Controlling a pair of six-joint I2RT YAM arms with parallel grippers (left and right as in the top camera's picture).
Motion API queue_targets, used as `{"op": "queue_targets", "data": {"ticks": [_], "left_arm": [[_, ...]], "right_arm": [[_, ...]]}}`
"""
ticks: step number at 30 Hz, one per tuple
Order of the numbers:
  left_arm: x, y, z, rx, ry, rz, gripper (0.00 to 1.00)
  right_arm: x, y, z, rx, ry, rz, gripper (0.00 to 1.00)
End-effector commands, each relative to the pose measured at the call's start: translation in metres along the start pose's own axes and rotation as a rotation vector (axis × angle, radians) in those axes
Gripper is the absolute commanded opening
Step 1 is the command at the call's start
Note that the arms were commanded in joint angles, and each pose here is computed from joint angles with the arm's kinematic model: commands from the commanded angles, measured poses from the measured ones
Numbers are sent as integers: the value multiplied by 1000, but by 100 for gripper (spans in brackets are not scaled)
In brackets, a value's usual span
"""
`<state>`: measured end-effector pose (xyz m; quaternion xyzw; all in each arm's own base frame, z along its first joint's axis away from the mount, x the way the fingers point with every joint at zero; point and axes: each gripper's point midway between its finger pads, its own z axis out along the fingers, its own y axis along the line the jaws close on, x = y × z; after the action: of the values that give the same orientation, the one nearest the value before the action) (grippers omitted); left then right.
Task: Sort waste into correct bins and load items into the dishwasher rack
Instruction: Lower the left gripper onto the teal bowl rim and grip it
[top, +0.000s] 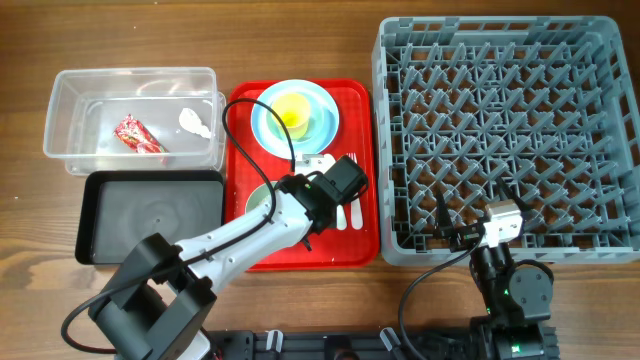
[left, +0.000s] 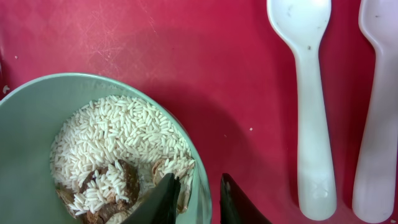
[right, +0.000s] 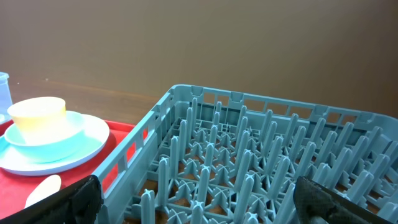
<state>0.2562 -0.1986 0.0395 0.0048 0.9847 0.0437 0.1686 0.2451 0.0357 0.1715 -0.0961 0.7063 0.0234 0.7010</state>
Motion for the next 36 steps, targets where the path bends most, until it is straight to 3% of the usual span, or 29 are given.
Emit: {"op": "queue_targets", "data": {"ticks": [1, 24, 36], "left_arm": [[-4, -3, -5, 18, -6, -5, 23], [4, -1, 9, 11, 1, -13, 20], [7, 0, 14, 0, 12, -27, 11]], "right_arm": [[0, -1, 0, 6, -2, -2, 100], [0, -1, 0, 6, -2, -2, 100], [0, -1, 0, 6, -2, -3, 100]]}}
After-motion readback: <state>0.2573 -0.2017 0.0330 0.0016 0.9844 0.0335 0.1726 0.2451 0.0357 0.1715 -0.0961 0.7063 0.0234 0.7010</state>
